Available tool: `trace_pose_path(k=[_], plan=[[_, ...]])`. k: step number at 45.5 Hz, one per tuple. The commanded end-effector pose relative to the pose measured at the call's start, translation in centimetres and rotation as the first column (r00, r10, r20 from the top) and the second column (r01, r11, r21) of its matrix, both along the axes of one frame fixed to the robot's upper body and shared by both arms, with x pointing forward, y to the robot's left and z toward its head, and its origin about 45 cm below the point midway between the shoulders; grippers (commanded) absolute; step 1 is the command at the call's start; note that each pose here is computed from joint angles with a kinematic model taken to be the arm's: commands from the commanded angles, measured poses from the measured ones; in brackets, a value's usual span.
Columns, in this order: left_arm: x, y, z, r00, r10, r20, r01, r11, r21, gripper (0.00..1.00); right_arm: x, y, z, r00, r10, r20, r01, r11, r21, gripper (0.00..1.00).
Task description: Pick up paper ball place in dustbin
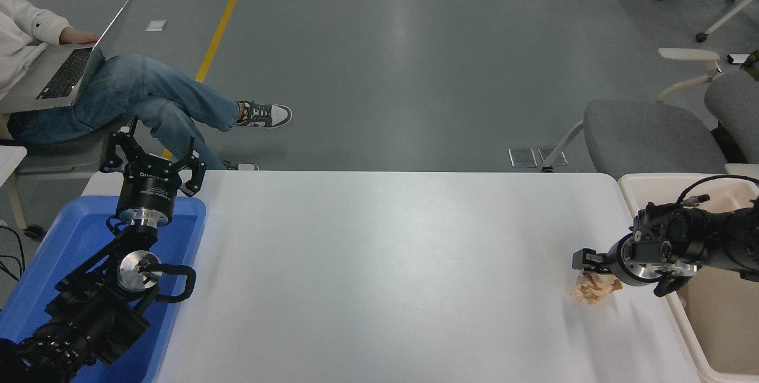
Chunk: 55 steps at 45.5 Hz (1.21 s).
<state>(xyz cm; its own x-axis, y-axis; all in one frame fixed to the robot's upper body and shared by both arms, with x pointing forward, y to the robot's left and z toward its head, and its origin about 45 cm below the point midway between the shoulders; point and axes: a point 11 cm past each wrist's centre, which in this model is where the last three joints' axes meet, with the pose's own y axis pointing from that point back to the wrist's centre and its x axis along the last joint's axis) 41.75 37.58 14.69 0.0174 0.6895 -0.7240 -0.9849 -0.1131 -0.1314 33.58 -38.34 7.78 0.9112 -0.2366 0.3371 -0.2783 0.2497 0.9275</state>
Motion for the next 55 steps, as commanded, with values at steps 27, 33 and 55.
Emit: trace_pose_path(k=[27,33,55], plan=[[0.0,0.1,0.0,1.000,0.001,0.000,-0.001,1.000,0.001,0.99,-1.1,0.8,-1.9,0.998,-0.065,0.007,0.065,0.996,0.057,0.00],[0.0,0.0,0.0,1.000,0.000,0.000,0.000,1.000,0.000,0.99,-1.0,0.3,-1.6,0.992,-0.123,0.014,0.121,0.990,0.071,0.00],[0.0,0.0,0.0,1.000,0.000,0.000,0.000,1.000,0.000,0.99,-0.2,0.4,4.7,0.991,-0.132,-0.003,0.131,0.986,0.107,0.00]])
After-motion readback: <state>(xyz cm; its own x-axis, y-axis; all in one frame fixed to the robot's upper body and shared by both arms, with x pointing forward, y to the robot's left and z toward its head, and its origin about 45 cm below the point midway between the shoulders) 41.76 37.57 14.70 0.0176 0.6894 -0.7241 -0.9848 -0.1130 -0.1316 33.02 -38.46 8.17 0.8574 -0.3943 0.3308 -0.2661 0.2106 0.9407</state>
